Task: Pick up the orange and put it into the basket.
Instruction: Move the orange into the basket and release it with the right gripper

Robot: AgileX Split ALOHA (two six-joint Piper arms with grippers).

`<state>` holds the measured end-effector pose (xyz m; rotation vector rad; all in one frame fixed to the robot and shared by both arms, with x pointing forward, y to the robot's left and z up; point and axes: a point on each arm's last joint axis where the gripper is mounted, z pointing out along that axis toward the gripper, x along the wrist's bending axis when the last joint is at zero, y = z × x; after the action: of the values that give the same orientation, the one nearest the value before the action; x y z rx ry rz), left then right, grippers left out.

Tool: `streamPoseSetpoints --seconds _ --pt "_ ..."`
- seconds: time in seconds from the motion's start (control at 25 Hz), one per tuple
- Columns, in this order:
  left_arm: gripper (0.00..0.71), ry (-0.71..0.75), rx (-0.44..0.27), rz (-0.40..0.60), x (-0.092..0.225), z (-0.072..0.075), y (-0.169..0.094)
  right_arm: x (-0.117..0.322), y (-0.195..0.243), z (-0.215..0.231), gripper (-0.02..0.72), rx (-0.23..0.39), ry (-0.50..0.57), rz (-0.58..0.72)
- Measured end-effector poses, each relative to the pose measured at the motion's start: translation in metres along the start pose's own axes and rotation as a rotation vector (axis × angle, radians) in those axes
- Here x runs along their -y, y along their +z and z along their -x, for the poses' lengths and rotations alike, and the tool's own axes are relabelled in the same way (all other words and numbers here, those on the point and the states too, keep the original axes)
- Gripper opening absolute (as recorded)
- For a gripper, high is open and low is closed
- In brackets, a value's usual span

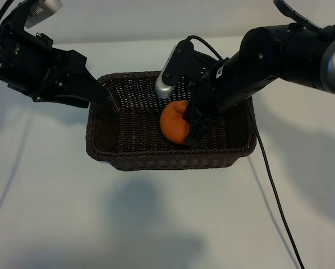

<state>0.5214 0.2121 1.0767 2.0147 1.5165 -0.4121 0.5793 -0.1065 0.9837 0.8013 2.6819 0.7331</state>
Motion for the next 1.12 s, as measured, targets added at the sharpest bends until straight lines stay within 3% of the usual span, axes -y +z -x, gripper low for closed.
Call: streamPoseSetpoints --seconds 0.52,0.64,0.88,1.0,1.12 --pt "0.454 0.0 0.0 0.0 0.0 0.0 0.0 -0.0005 0.0017 0.0011 0.061 0.01 0.001 0.009" --pt "0.454 0.0 0.0 0.0 0.0 0.0 0.0 -0.0005 0.0017 0.0011 0.144 0.01 0.002 0.009" --pt "0.454 0.0 0.0 0.0 0.0 0.0 0.0 -0.0006 0.0017 0.0011 0.429 0.01 0.003 0.01" --pt "0.454 0.0 0.0 0.0 0.0 0.0 0.0 -0.0008 0.0017 0.0012 0.494 0.011 0.004 0.012" --pt "0.454 0.0 0.0 0.001 -0.0001 0.0 0.0 -0.0008 0.0017 0.0012 0.499 0.011 0.004 0.012"
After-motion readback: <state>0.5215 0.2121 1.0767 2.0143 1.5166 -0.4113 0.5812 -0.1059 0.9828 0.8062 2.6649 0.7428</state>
